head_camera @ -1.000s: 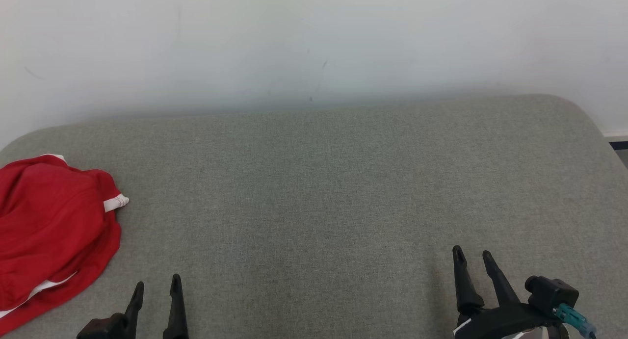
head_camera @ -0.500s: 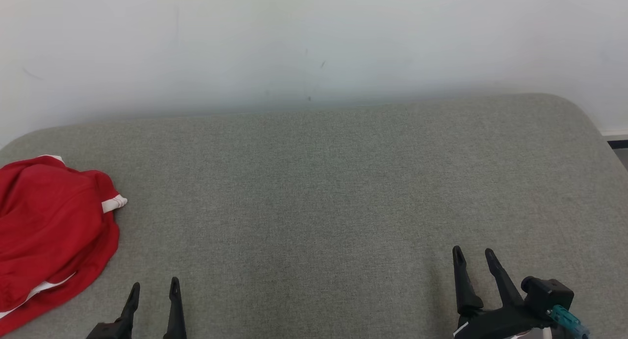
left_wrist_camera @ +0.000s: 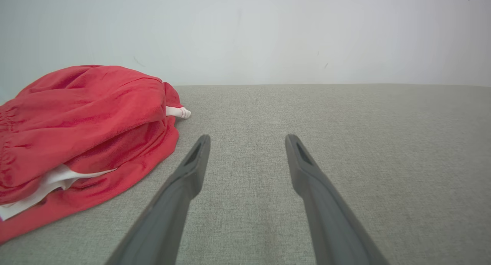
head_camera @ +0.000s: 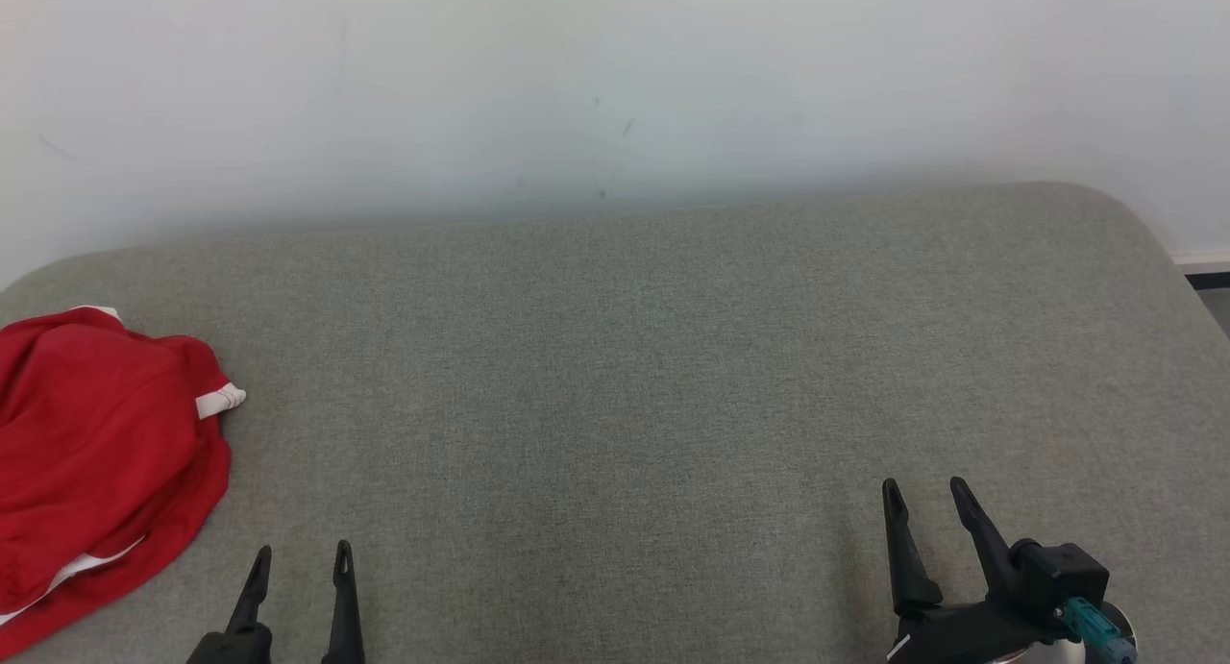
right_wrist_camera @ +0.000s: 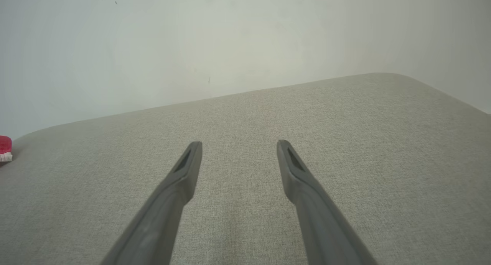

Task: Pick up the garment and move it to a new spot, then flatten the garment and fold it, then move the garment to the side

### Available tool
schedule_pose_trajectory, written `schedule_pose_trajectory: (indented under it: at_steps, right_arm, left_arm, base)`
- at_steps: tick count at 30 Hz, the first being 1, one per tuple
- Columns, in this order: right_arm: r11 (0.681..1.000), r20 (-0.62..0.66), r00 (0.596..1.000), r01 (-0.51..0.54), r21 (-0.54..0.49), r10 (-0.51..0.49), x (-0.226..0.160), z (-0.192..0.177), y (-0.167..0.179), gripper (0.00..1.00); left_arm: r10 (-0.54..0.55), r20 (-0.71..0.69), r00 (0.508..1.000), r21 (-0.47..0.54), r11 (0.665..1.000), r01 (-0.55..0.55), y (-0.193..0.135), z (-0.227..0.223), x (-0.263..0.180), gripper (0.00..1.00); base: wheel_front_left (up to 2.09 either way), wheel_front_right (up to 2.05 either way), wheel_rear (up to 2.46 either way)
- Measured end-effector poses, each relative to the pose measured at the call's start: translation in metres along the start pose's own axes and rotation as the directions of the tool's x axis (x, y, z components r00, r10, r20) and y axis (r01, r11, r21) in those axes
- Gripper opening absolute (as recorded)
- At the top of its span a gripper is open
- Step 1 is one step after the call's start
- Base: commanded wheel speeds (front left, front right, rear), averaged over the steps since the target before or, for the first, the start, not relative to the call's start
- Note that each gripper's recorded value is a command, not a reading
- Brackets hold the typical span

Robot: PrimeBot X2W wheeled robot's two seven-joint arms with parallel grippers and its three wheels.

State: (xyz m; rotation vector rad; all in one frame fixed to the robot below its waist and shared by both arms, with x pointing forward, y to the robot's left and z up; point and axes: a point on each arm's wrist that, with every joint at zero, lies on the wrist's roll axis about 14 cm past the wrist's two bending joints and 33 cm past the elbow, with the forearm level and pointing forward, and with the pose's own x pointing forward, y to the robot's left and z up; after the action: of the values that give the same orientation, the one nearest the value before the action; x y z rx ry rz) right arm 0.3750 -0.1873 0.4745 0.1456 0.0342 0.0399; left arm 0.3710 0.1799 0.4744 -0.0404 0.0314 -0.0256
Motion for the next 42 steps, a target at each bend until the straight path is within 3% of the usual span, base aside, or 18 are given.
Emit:
schedule_pose_trajectory:
  at_steps: [10, 26, 34, 42]
  right_arm:
    - [0.998, 0.008, 1.000, -0.004, -0.070, 0.004, -0.001, 0.002, -0.002, 1.00]
    - [0.997, -0.013, 1.000, -0.017, -0.073, 0.016, -0.003, -0.006, 0.003, 1.00]
    - [0.992, -0.037, 0.995, -0.096, -0.078, 0.094, 0.003, -0.013, 0.028, 1.00]
    - [0.959, -0.071, 0.959, -0.278, -0.060, 0.274, 0.016, -0.025, 0.092, 1.00]
  left_arm:
    - [-0.009, 0.002, 1.000, 0.060, 0.998, 0.009, -0.001, -0.002, -0.003, 1.00]
    - [0.021, -0.002, 1.000, 0.055, 0.998, -0.021, 0.007, -0.004, -0.009, 1.00]
    - [0.099, -0.023, 0.995, 0.046, 0.994, -0.098, 0.031, -0.011, -0.027, 1.00]
    - [0.247, -0.026, 0.969, 0.047, 0.968, -0.245, 0.075, -0.013, -0.062, 1.00]
  base:
    - [0.00, 0.00, 0.00]
    - [0.00, 0.00, 0.00]
    - [0.00, 0.00, 0.00]
    - [0.00, 0.00, 0.00]
